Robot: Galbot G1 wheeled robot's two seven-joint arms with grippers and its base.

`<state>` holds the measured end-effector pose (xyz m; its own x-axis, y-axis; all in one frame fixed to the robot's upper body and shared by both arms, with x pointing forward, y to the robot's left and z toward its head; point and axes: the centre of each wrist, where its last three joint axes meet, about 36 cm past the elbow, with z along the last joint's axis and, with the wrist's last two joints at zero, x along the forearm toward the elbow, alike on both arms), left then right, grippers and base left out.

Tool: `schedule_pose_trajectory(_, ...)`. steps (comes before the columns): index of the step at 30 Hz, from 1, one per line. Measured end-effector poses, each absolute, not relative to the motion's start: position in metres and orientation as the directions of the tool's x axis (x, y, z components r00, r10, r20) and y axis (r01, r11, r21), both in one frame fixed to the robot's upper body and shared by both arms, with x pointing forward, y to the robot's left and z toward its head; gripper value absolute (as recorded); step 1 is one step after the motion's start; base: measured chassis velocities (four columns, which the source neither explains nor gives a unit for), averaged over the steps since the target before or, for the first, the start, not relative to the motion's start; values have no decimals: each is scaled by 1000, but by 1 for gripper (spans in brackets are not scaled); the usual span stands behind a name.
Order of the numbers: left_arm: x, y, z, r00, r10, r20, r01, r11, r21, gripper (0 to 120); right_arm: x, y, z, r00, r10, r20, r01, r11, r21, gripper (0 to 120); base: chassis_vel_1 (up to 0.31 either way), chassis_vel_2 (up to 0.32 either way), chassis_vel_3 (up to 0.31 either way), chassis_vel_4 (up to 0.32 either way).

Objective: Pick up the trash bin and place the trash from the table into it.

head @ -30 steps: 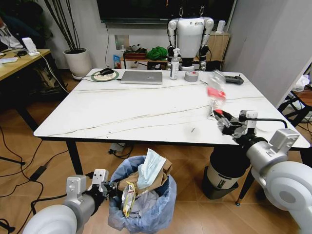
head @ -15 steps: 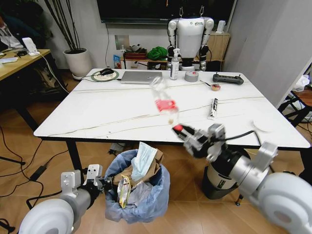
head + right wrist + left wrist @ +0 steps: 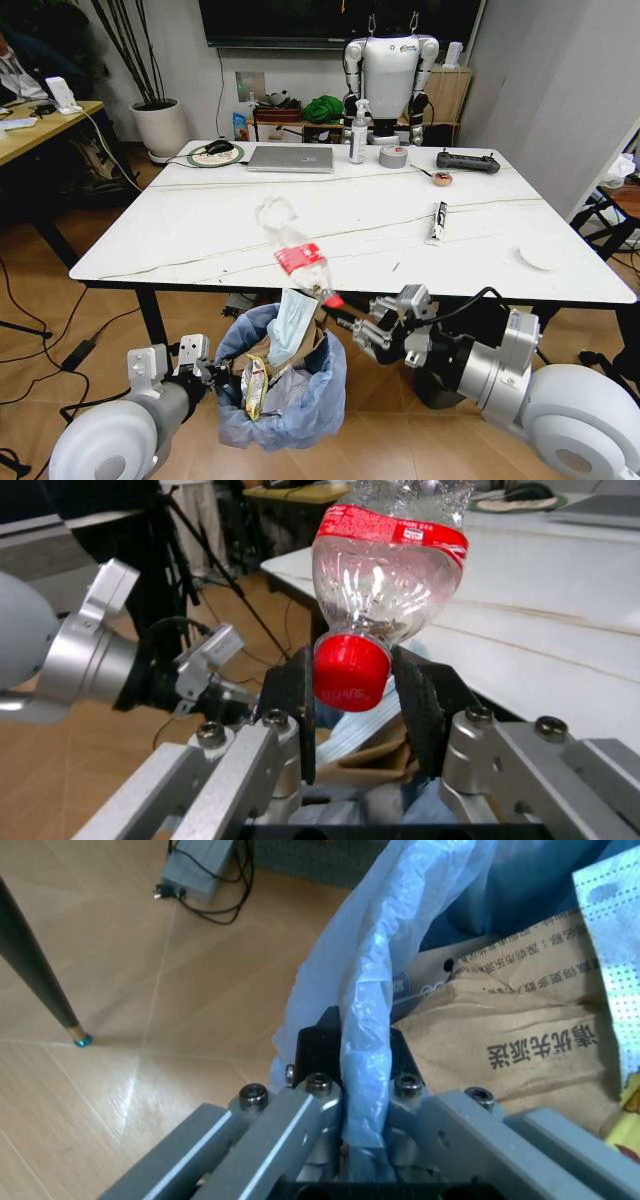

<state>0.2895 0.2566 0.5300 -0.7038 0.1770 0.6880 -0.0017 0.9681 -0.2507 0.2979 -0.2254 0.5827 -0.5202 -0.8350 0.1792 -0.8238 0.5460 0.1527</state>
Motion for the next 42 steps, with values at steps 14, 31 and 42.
schedule_pose_trajectory(14,301,261,532,-706,167,688,-25,965,-260,0,293,-220,573,-418,-879,229,-865,462,194,23,0,0,0,0)
schedule_pose_trajectory(31,305,257,531,-699,184,691,-8,964,-264,0,285,-212,561,-338,-900,274,-889,401,221,24,0,0,0,0)
schedule_pose_trajectory(42,303,258,533,-698,184,692,-4,965,-261,0,278,-211,553,-365,-892,265,-892,417,175,64,0,0,0,0)
